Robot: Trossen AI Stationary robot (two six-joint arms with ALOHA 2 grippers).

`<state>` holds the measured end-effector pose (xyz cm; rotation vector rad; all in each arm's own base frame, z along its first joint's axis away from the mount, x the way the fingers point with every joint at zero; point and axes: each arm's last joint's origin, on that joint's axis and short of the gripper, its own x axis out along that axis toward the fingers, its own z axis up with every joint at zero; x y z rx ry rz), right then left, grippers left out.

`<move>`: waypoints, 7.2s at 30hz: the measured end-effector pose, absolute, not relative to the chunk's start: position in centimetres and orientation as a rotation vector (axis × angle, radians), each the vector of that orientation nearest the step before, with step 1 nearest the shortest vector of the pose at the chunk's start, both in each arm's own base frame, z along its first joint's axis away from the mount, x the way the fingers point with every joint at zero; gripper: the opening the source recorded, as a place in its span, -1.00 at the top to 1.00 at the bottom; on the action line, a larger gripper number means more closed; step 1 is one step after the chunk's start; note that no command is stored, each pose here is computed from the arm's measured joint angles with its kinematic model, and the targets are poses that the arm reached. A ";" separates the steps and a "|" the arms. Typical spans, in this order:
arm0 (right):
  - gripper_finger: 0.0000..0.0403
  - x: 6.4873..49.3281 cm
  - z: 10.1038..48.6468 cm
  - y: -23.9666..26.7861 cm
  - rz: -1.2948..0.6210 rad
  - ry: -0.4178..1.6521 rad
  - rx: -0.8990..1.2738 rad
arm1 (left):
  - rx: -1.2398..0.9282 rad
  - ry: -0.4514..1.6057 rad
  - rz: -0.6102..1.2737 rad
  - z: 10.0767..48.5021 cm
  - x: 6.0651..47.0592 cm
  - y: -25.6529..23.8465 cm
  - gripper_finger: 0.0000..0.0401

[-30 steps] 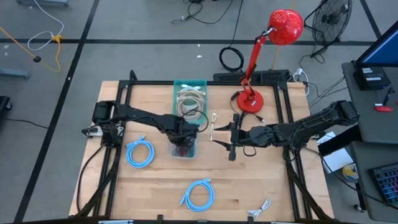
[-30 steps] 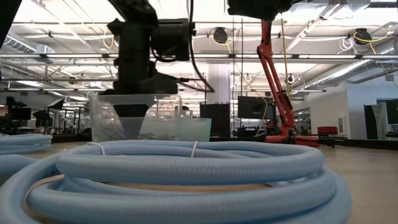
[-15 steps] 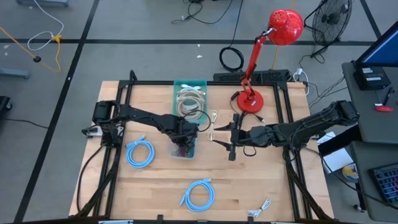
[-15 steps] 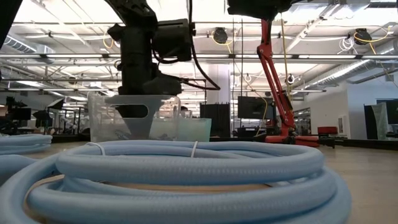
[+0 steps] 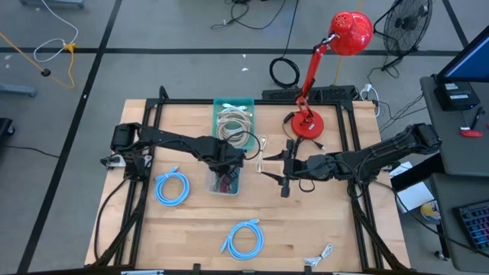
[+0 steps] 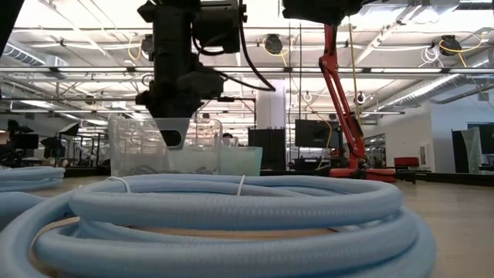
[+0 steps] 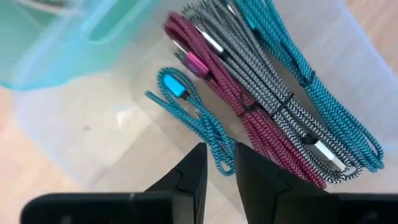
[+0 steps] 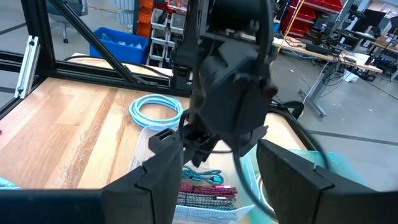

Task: Pick & Place USB Port
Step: Put the light brown tied USB cable into the blue bin

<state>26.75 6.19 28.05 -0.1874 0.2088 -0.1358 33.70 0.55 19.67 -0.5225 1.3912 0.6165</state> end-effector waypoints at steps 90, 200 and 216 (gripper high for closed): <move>0.10 33.2 12.7 -8.6 -0.613 0.854 0.679 | 0.065 0.459 0.844 22.1 24.4 -9.5 0.57; 1.00 31.3 30.3 5.0 -0.165 0.099 -0.288 | 0.326 0.056 -0.146 26.3 28.5 -0.1 0.73; 1.00 31.0 30.6 6.3 -0.127 0.060 -0.276 | 0.299 -0.046 -0.017 25.9 29.9 -1.5 0.04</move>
